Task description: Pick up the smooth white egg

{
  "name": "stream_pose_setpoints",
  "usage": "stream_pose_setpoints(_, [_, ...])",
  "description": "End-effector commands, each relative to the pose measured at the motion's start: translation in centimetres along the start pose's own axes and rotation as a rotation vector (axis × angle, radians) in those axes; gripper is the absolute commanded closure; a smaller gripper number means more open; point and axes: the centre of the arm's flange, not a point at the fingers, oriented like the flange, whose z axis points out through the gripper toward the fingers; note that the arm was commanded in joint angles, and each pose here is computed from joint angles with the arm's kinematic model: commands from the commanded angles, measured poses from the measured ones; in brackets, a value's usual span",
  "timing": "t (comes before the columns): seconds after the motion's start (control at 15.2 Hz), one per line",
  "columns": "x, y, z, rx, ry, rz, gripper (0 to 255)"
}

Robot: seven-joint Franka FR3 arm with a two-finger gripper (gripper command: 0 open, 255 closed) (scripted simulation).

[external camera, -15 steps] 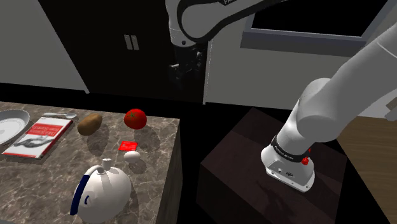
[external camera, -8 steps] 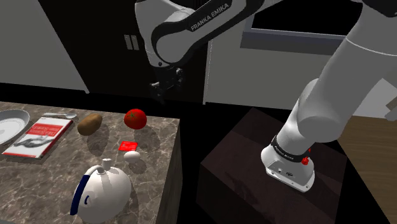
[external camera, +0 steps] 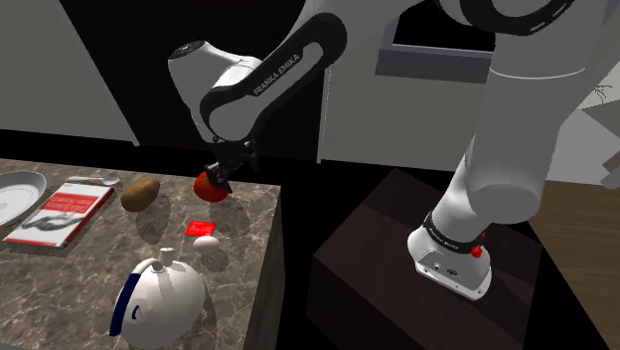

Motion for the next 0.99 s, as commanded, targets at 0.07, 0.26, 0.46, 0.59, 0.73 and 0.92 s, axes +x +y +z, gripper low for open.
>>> stream_pose_setpoints(0.07, [1.6, -3.0, 2.5, -0.007, -0.014, -0.014, 0])
stream_pose_setpoints(0.26, [2.9, -6.0, 4.9, -0.014, -0.027, -0.029, 0])
stream_pose_setpoints(0.46, [4.1, -9.1, 7.3, -0.021, -0.041, -0.044, 0])
stream_pose_setpoints(0.59, [4.9, -11.2, 9.0, -0.026, -0.049, -0.054, 0])
stream_pose_setpoints(0.73, [5.7, -13.2, 10.6, -0.030, -0.058, -0.064, 0])
stream_pose_setpoints(0.92, [6.7, -16.3, 13.1, -0.037, -0.072, -0.079, 0])
